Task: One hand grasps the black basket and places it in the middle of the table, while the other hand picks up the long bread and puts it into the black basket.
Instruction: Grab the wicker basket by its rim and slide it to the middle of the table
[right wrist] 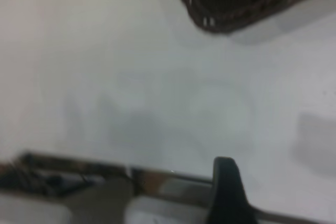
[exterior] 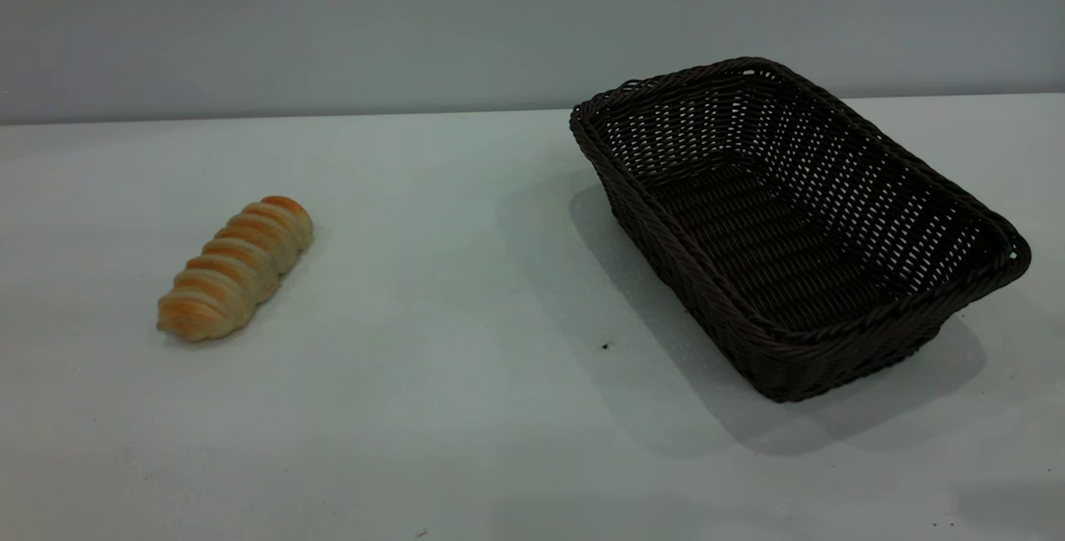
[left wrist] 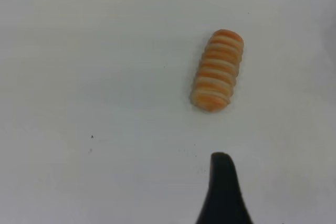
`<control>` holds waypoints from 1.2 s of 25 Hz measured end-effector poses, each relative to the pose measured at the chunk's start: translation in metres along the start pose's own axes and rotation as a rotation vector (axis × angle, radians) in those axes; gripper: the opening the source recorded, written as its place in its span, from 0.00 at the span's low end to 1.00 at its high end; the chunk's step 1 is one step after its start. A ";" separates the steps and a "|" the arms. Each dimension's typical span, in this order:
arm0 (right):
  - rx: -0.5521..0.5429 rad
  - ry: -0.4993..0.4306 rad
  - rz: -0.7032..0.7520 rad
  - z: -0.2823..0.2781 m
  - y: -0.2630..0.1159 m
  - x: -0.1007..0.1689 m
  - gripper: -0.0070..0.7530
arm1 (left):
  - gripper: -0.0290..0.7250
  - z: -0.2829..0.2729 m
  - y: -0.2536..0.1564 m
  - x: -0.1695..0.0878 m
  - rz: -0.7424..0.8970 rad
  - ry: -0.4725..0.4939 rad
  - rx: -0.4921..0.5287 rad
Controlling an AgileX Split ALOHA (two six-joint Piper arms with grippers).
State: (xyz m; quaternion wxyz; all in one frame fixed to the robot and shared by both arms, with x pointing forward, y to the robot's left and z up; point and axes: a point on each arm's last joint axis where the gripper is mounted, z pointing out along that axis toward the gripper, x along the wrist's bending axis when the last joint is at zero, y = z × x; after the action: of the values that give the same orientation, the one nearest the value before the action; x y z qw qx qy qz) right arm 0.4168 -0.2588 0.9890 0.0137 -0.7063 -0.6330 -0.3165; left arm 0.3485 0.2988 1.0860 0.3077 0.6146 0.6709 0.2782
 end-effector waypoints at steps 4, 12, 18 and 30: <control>-0.004 -0.033 0.130 0.027 0.012 -0.013 0.71 | 0.79 0.000 0.000 0.000 0.009 0.001 0.001; -0.006 -0.104 0.384 0.078 0.023 -0.041 0.71 | 0.79 0.000 0.000 0.000 0.011 0.001 0.001; 0.004 -0.077 0.418 0.099 0.036 -0.045 0.71 | 0.79 0.000 0.000 0.000 0.011 0.002 0.003; -0.002 -0.109 0.539 0.135 0.058 -0.060 0.71 | 0.79 0.000 0.000 0.000 0.013 0.002 0.005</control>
State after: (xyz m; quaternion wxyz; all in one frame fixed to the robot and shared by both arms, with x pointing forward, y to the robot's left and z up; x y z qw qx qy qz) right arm 0.5276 -0.2662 0.8753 0.0626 -0.8652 -0.4217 -0.2638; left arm 0.3482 0.2990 1.0857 0.3038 0.6194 0.6678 0.2794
